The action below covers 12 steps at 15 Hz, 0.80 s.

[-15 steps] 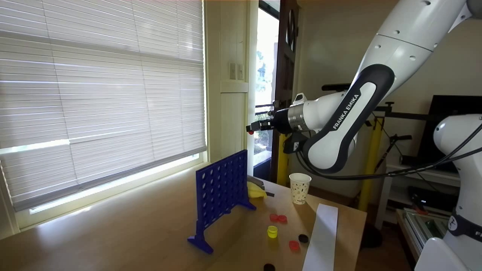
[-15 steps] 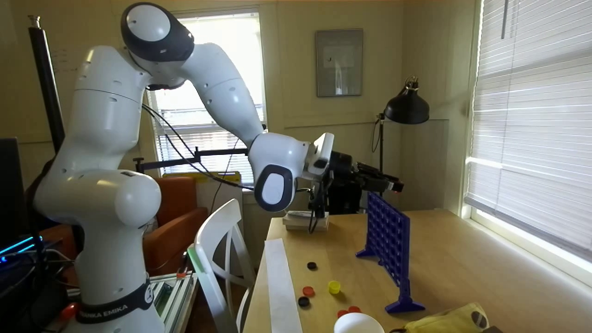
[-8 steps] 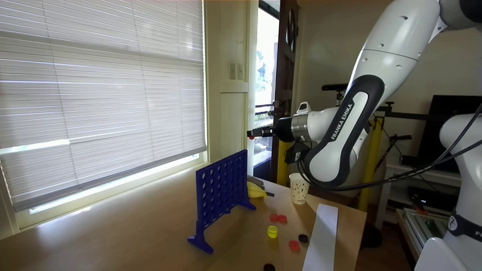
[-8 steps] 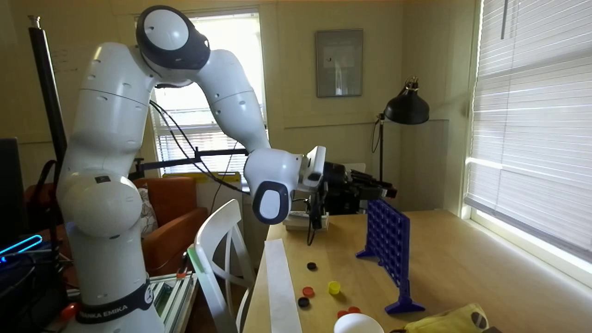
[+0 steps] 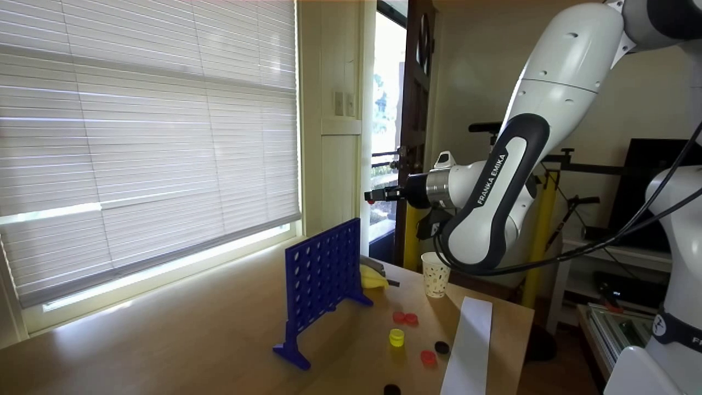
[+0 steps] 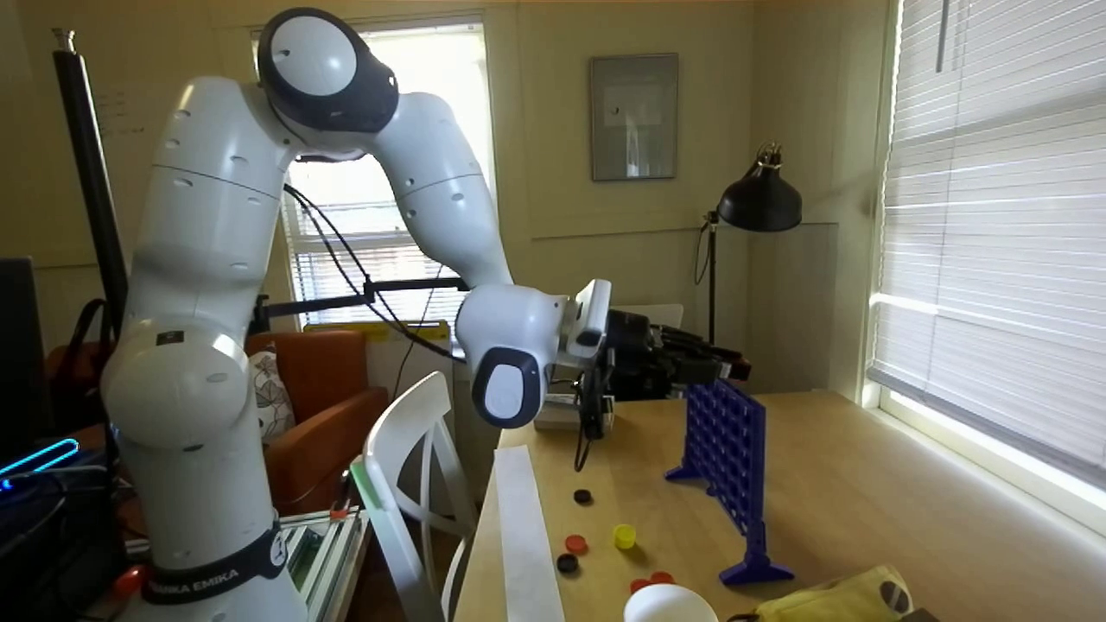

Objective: Put one orange chip in the blue gameboard.

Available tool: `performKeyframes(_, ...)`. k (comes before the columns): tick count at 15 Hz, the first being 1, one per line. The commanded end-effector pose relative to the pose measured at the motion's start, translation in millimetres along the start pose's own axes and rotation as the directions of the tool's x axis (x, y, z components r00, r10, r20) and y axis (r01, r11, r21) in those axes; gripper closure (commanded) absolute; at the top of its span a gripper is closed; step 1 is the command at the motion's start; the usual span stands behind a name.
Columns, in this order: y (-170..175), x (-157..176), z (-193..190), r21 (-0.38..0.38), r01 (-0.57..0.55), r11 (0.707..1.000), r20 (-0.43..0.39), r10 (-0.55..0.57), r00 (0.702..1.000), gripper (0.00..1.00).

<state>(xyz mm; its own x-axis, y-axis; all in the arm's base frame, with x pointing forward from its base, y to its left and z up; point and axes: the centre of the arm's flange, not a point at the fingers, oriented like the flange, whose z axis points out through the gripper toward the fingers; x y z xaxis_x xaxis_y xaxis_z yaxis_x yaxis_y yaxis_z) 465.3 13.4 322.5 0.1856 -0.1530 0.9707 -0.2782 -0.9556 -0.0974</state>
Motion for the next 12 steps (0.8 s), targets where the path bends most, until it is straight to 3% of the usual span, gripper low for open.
performKeyframes(1,-6.6,-18.3,-4.4,0.008,0.045,0.999,-0.026,-0.045,0.999,0.90)
performKeyframes(12,-15.7,-34.3,9.7,0.008,0.108,0.994,-0.044,-0.107,0.993,0.90)
